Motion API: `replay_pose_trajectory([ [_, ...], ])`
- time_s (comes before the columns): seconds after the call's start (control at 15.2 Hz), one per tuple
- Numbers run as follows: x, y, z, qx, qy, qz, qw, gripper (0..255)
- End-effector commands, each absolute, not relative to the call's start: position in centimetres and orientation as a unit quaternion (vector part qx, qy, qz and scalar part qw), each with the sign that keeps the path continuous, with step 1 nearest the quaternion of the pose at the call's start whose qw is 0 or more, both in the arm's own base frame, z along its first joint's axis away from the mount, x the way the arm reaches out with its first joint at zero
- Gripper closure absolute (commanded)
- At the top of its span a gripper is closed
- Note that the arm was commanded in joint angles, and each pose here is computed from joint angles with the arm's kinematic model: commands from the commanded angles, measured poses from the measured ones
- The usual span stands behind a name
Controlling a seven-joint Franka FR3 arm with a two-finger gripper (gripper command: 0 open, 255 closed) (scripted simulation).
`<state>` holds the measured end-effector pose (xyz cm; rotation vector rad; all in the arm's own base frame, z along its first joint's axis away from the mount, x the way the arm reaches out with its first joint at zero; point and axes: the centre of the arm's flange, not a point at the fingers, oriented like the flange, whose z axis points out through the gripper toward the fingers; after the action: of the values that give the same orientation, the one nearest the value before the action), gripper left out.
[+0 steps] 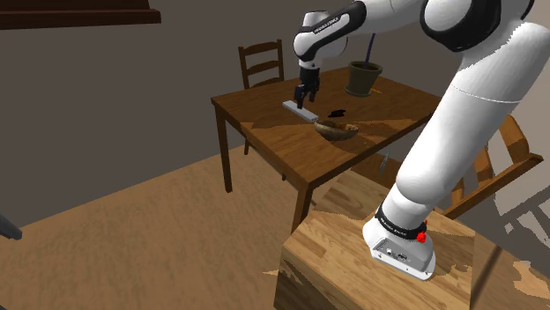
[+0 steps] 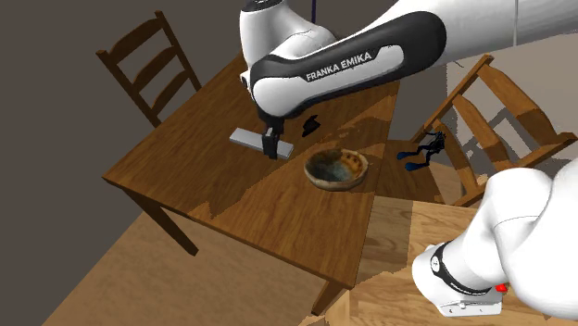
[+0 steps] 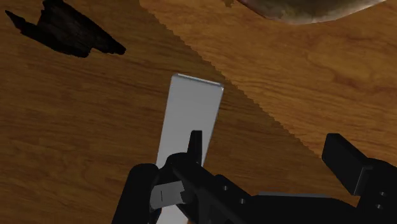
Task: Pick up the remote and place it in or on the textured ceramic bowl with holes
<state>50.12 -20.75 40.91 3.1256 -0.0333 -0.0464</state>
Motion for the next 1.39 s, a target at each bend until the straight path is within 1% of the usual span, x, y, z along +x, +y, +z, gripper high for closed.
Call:
replay_pose_trajectory([
  [0.0, 51.9, -22.5, 40.0, 1.000, -0.015, -0.010, 0.008, 0],
  [0.46, 57.0, -28.4, 37.1, 0.999, -0.030, 0.004, 0.009, 0],
  [0.92, 57.1, -28.5, 33.4, 0.999, -0.030, 0.004, 0.009, 0],
  [1.32, 57.1, -28.5, 33.1, 0.999, -0.030, 0.004, 0.009, 0],
])
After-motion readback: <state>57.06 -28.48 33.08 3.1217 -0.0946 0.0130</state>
